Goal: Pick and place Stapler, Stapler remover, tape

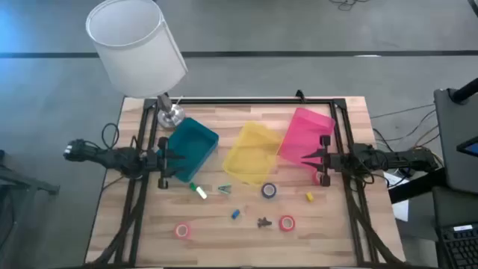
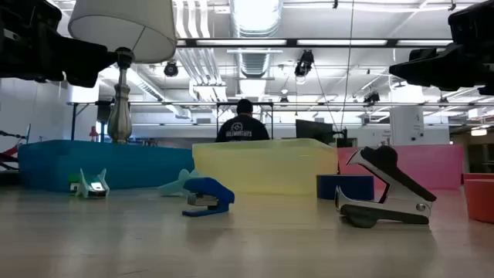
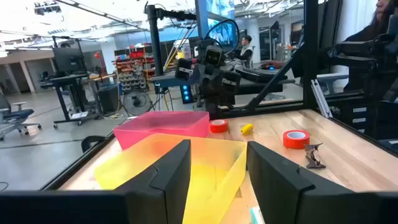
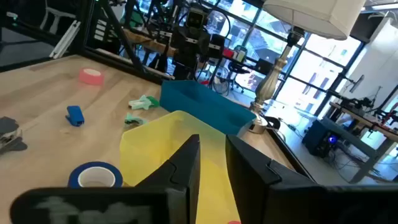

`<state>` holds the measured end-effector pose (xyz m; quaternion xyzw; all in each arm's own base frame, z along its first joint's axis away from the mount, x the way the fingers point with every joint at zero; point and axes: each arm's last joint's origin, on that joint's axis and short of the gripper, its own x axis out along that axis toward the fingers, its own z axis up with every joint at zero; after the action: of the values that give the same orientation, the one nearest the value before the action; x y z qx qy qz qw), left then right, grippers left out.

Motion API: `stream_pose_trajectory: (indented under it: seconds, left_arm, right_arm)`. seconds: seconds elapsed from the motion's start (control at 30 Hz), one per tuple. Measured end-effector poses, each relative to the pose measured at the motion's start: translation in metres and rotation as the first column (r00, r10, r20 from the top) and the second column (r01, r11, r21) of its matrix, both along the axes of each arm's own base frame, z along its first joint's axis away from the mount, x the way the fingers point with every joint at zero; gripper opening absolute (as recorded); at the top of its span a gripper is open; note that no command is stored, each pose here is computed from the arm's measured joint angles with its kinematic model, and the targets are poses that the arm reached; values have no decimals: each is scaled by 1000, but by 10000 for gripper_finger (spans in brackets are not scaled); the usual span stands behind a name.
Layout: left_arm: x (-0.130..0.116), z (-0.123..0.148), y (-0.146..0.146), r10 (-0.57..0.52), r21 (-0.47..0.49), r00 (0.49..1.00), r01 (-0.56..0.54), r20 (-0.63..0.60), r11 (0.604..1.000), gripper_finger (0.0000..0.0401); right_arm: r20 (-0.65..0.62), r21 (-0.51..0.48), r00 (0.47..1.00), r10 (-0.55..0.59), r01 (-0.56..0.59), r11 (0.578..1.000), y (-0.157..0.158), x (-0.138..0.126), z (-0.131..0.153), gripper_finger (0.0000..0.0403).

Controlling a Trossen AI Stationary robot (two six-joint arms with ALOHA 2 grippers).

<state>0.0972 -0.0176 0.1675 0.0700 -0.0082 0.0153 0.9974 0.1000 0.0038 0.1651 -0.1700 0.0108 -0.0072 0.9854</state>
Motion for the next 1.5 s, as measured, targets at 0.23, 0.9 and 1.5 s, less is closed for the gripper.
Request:
stream_pose_trajectory:
  seconds: [0.23,0.9,1.5]
  left_arm:
    - [0,0,0,0,0,1000,0,1,1000,161]
    - [0,0,0,0,0,1000,0,0,1000,161]
    - [0,0,0,0,0,1000,0,0,1000,161]
  right_arm:
    - [0,0,1000,0,0,1000,0,0,0,72]
    - [0,0,1000,0,0,1000,0,0,0,81]
    - [0,0,1000,0,0,1000,0,0,0,80]
